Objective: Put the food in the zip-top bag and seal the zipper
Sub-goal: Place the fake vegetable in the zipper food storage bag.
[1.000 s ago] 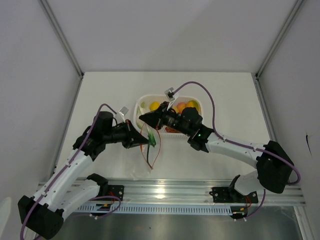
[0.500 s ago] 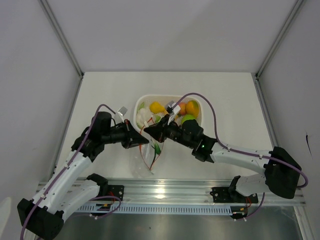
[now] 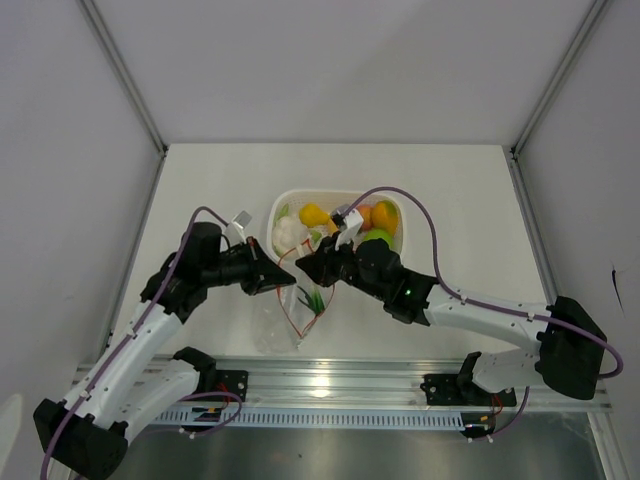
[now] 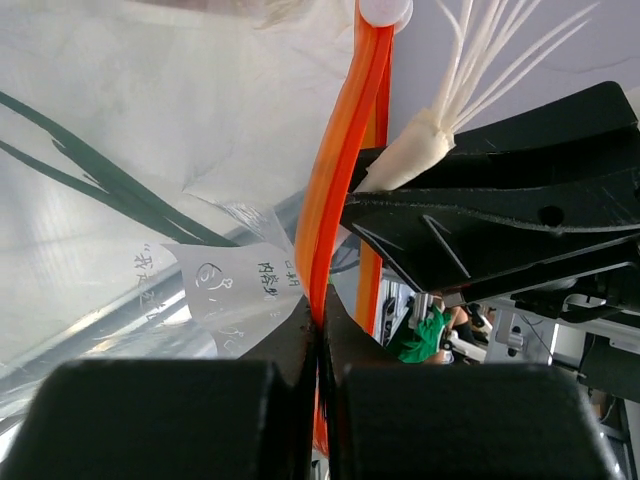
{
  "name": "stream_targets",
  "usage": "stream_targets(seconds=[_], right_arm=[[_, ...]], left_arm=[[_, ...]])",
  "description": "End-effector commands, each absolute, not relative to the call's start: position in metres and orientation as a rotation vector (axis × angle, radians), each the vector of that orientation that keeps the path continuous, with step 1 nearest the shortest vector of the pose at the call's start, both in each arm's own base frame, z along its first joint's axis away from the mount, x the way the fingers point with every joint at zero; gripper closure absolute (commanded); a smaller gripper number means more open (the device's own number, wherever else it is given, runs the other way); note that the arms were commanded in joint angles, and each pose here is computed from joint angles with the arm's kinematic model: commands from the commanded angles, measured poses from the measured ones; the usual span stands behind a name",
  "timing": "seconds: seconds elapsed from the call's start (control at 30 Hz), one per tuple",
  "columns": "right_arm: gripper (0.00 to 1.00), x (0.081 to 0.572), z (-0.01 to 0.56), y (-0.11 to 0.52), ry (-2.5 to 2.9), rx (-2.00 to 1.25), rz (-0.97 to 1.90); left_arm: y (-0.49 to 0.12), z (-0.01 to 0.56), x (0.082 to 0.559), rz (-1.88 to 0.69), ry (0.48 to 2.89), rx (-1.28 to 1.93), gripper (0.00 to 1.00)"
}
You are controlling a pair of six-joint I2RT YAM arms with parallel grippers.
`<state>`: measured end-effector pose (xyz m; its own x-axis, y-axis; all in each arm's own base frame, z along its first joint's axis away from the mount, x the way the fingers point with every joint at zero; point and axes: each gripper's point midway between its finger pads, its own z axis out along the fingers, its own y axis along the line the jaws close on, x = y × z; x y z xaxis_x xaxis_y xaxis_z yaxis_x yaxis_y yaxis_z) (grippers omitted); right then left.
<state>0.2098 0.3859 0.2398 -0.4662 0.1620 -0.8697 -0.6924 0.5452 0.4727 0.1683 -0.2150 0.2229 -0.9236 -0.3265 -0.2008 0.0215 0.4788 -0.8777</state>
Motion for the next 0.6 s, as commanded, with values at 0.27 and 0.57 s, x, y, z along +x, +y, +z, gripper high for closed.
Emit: stream_targets(seconds=[0.27, 0.57], right_arm=[[0.88, 0.199, 0.259, 0.390, 1.996, -0.282, 1.134], [0.73, 0.191, 0.242, 0.389, 2.148, -0.239, 1.110]], left_arm=[[-0.206, 0.252, 0.178, -1.340, 2.256, -0.163, 0.99], [-0.195, 0.253, 0.181, -1.238, 2.223, -0.152, 0.99]])
